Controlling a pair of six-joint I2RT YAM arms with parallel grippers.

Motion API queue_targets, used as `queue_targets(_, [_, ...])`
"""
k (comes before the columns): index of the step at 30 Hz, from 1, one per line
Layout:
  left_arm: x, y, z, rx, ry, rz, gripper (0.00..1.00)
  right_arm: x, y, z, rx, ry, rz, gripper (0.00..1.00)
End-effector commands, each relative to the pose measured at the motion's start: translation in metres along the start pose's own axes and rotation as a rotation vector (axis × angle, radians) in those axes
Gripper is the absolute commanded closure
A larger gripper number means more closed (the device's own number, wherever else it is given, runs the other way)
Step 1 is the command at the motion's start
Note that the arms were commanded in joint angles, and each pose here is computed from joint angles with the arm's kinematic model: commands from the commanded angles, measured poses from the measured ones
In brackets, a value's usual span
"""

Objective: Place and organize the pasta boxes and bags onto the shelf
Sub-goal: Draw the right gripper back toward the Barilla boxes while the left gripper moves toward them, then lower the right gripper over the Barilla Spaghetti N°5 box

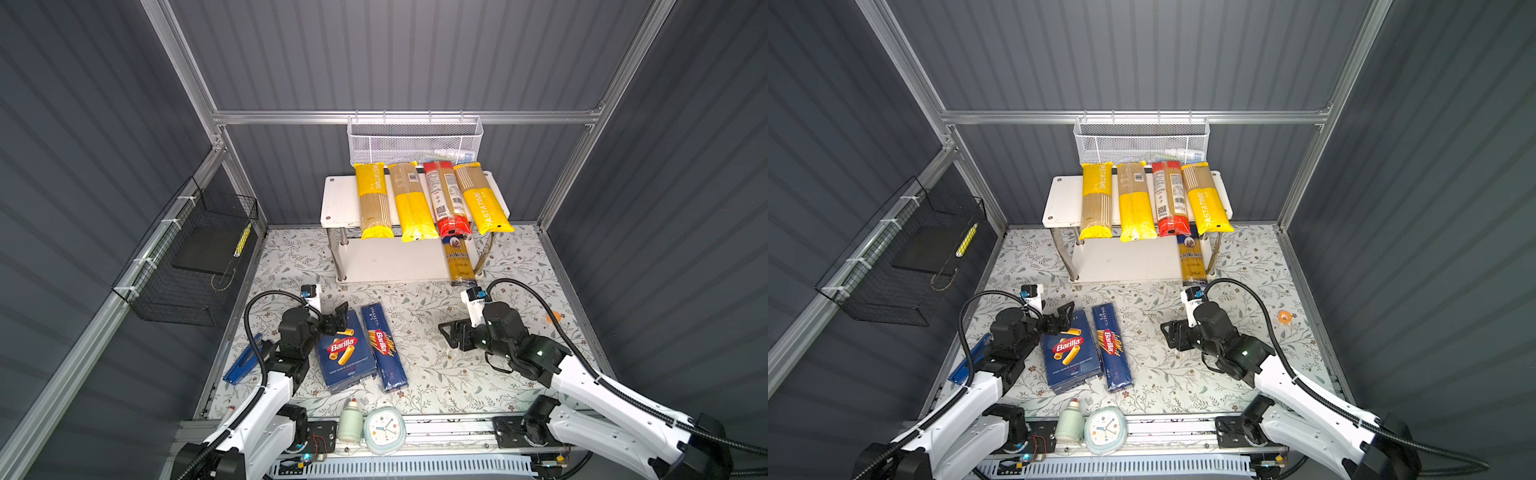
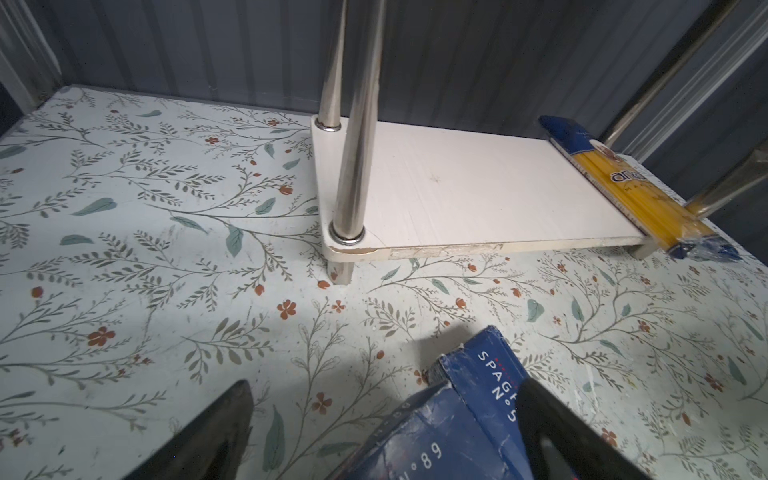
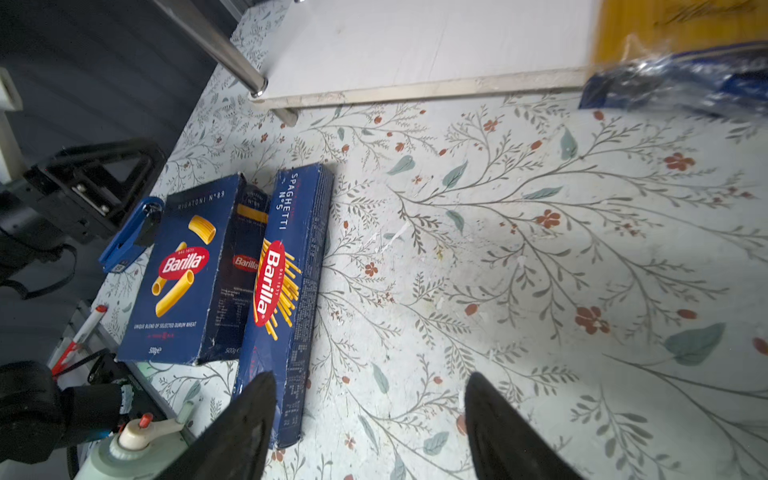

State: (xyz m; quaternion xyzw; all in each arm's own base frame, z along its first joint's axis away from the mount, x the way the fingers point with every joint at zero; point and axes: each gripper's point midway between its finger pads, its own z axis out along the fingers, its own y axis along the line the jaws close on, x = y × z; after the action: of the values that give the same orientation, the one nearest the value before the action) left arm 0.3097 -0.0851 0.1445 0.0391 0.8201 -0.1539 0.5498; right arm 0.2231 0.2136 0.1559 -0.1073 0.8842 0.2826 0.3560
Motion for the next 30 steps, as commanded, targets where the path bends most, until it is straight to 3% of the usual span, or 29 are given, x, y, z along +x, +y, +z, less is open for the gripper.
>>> queue_targets(1, [-0.003,0.013,0.002,-0.083,0.004,-0.036,0.01,0.015,0.013,0.017,-0.056,0.044,-0.073,0.25])
queue_targets(6, [-0.03,0.0,0.008,-0.048,0.061,-0.042,0.01,0.03,0.03,0.038,-0.101,0.132,-0.109,0.24])
queue_targets(10, [-0.05,-0.013,0.007,-0.009,0.12,-0.078,0.01,0.046,0.039,0.052,-0.058,0.226,-0.103,0.24])
queue_targets(14, [-0.052,-0.016,-0.009,-0.02,0.175,-0.125,0.01,0.044,0.057,0.058,-0.036,0.255,-0.097,0.22])
queue_targets(21, [-0.042,-0.025,-0.038,0.015,0.308,-0.024,0.01,0.049,0.094,0.077,-0.02,0.325,-0.209,0.2])
queue_targets(30, [-0.042,-0.034,-0.05,0.054,0.34,-0.046,0.01,0.058,0.121,0.122,0.002,0.43,-0.231,0.17])
